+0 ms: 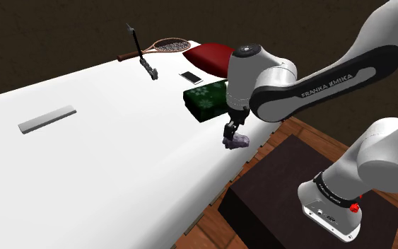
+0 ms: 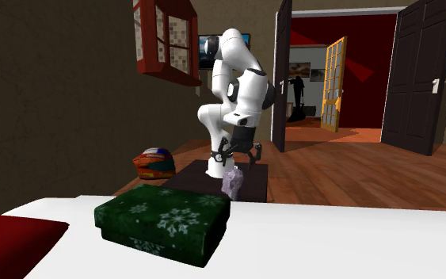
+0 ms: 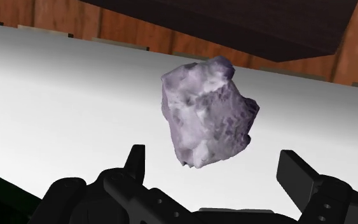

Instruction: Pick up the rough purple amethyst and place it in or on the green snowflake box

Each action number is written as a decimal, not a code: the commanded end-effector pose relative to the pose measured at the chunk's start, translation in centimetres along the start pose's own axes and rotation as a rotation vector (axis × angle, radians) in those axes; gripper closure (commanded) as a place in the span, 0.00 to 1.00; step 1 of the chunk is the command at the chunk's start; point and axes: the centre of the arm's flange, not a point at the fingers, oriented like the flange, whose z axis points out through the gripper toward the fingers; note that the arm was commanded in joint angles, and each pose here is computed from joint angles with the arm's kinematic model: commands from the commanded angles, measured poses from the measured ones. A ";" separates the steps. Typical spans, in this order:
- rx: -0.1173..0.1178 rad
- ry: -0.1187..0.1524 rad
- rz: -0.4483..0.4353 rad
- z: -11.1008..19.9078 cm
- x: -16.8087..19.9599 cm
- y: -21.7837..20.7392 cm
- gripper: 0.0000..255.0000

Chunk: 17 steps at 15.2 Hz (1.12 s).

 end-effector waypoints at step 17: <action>-0.002 0.002 -0.004 4.0 0.2 -0.3 1.00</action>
